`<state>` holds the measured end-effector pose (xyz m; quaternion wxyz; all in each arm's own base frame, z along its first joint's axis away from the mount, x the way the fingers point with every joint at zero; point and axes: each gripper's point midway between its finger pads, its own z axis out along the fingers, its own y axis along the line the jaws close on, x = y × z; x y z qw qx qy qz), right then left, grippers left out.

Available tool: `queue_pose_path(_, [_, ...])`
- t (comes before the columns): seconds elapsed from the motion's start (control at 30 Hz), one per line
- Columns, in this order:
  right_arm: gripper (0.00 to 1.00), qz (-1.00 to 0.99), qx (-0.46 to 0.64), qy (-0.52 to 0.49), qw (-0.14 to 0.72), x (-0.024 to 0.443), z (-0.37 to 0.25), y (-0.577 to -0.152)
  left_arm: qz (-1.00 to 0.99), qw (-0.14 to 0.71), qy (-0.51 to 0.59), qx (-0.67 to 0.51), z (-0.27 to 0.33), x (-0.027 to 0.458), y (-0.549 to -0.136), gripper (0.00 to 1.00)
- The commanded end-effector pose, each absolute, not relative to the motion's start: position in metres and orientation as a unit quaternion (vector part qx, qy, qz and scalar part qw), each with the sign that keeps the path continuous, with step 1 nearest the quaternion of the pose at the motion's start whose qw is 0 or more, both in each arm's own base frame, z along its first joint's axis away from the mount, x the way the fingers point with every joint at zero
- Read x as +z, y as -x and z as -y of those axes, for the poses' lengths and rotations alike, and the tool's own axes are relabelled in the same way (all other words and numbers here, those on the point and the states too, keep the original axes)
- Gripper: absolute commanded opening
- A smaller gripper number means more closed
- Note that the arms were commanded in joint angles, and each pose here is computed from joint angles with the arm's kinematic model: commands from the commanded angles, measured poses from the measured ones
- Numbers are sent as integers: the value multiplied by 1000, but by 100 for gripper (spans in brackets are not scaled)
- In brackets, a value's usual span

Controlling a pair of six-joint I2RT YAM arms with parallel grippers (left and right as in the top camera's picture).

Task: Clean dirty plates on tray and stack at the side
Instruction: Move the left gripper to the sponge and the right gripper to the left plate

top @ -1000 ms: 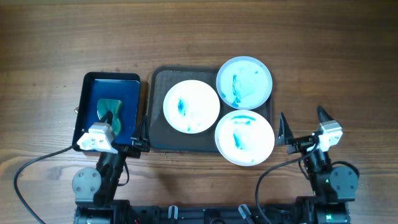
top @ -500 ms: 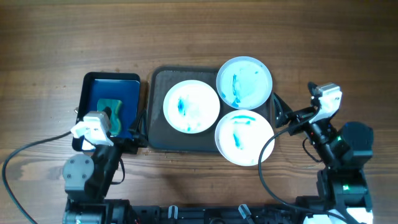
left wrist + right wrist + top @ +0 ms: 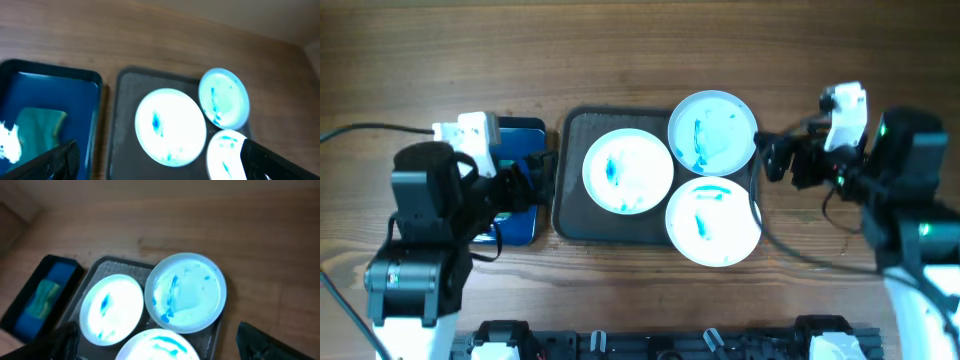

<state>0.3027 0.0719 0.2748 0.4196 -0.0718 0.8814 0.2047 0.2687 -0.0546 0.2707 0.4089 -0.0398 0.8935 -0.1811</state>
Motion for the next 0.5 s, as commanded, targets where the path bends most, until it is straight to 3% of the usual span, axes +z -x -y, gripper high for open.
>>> queue_pose_path(0.0, [100, -881, 239, 69, 402, 281, -82, -315, -894, 383, 4, -235, 77, 271, -263, 100])
queue_pose_path(0.07, [100, -885, 268, 34, 379, 276, -86, -317, -892, 379, -2, -247, 81, 272, -262, 100])
queue_pose_path(0.13, [100, -885, 272, 65, 374, 271, -91, -318, -891, 379, -4, -250, 82, 272, -261, 100])
queue_pose_path(0.27, [86, -902, 269, 45, 334, 249, -93, -322, -895, 377, 4, -240, 79, 269, -264, 100])
queue_pose_path(0.47, [73, -944, 222, 1, 245, 202, -129, -329, -937, 294, 138, -127, 33, 224, -280, 100])
